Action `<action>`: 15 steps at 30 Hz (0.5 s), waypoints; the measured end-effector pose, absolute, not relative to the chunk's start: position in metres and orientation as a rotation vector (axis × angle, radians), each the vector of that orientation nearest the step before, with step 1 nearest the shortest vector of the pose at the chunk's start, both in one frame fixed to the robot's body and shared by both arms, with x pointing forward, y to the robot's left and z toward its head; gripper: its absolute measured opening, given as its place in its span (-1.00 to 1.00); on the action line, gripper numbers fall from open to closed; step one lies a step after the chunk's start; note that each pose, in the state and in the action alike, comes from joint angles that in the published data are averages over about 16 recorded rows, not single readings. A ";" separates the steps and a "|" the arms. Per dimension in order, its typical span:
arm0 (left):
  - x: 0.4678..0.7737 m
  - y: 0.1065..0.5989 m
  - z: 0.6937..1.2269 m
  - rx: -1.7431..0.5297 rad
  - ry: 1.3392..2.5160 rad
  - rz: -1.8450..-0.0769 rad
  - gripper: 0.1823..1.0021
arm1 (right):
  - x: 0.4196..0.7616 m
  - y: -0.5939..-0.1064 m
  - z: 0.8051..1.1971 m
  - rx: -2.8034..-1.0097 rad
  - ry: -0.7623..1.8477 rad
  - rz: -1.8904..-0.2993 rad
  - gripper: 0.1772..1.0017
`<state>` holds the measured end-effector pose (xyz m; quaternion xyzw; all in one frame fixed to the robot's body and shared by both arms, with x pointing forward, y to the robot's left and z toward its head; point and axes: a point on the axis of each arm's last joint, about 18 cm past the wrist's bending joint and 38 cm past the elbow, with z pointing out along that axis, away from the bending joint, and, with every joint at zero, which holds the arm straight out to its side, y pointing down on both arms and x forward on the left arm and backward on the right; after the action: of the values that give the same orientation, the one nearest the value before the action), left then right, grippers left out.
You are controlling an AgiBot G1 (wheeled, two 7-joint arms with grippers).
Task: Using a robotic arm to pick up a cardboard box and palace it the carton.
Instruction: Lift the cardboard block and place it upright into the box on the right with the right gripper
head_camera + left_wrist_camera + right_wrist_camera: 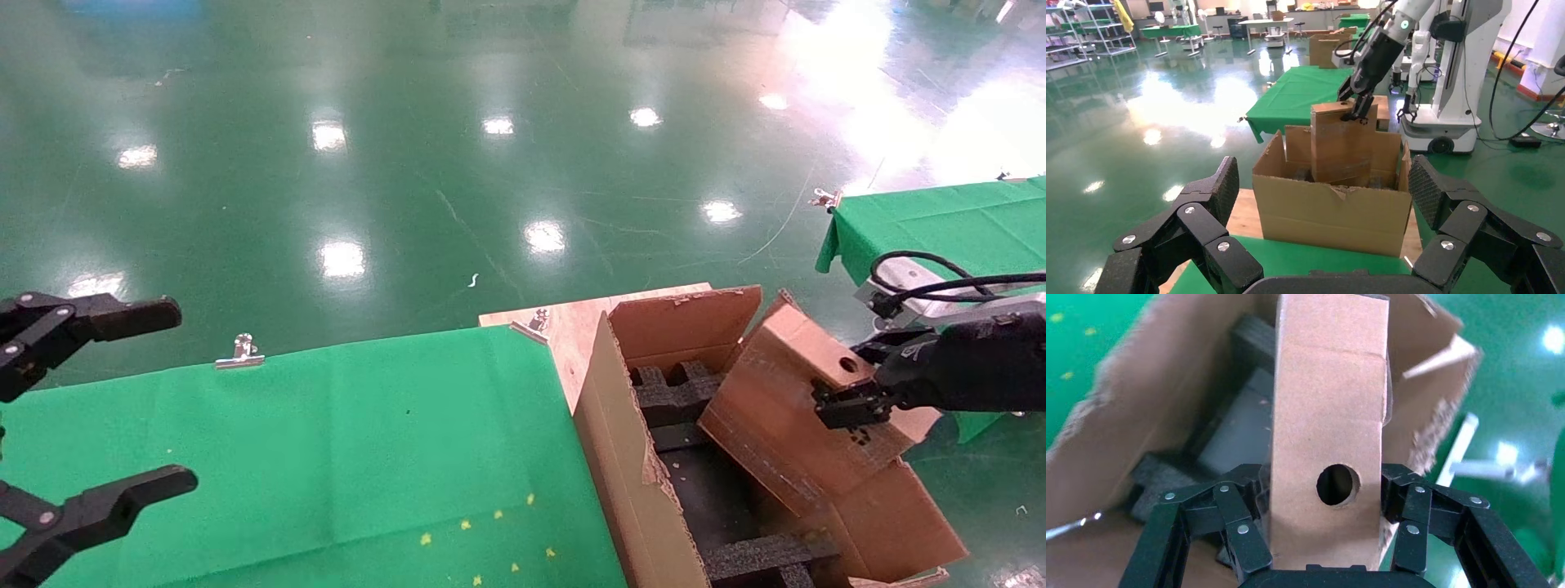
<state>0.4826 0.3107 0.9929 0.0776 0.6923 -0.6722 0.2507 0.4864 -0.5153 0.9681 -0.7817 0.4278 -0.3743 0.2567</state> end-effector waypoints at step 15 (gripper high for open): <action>0.483 0.311 0.993 0.211 1.884 -1.829 1.00 | 0.490 -0.525 0.947 -1.939 1.472 -0.915 -0.73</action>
<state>0.4826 0.3107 0.9929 0.0776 0.6923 -0.6722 0.2507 0.4895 -0.5250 0.9474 -0.7184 0.5455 -0.3391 0.2671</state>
